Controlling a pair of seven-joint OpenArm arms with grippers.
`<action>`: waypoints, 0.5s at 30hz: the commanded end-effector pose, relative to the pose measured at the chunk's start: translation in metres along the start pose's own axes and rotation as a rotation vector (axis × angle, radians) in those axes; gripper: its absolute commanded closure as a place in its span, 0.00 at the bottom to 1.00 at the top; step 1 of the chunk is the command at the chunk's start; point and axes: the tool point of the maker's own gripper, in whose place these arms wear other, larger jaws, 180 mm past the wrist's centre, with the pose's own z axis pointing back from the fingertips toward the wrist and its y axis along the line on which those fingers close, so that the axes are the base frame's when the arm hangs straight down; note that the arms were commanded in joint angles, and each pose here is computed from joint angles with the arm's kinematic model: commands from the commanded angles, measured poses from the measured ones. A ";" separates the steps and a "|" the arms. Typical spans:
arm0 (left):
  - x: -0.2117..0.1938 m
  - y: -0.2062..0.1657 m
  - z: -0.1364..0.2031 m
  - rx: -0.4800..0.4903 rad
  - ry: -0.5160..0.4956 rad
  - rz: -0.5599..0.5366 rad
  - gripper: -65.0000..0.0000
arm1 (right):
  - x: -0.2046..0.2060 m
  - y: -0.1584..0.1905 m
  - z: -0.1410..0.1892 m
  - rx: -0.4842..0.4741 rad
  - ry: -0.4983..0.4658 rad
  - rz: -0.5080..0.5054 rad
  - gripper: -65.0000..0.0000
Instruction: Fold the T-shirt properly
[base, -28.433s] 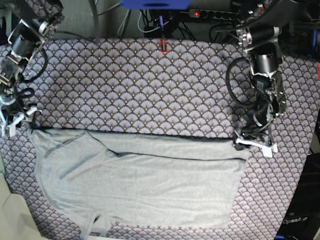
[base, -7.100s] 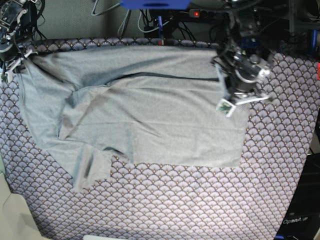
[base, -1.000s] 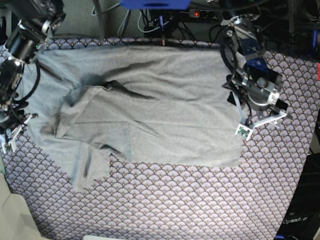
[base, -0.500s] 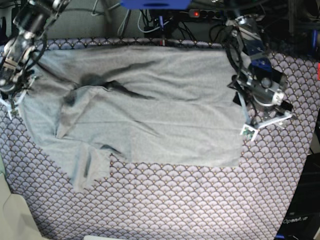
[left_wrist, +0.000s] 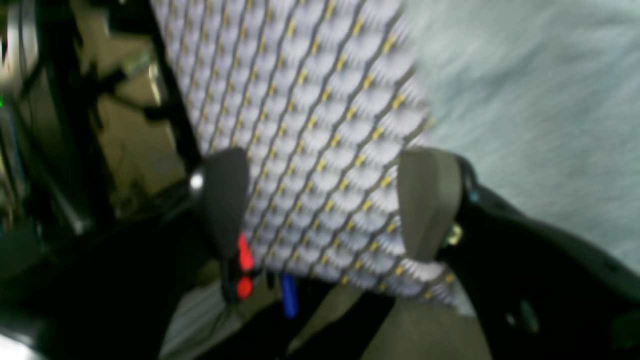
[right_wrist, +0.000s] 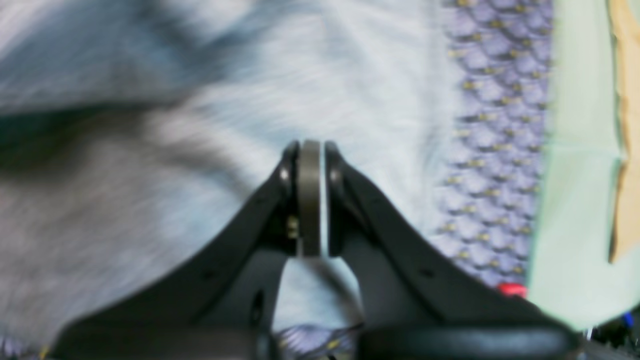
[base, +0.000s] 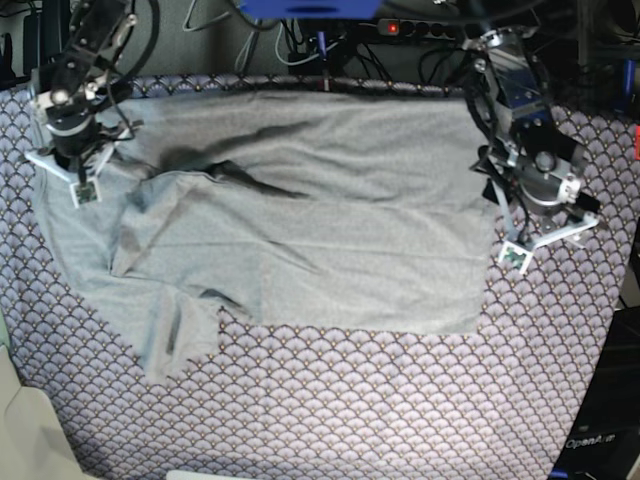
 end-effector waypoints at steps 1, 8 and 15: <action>0.008 0.009 0.003 0.025 -0.031 0.011 0.31 | 0.005 0.007 0.002 0.017 -0.022 0.018 1.00; 0.002 0.018 0.002 0.047 -0.018 -0.001 0.31 | 0.008 0.054 0.005 0.136 -0.033 0.088 1.00; 0.002 0.018 0.002 0.047 -0.018 -0.001 0.31 | 0.017 0.079 0.007 0.198 -0.060 0.125 1.00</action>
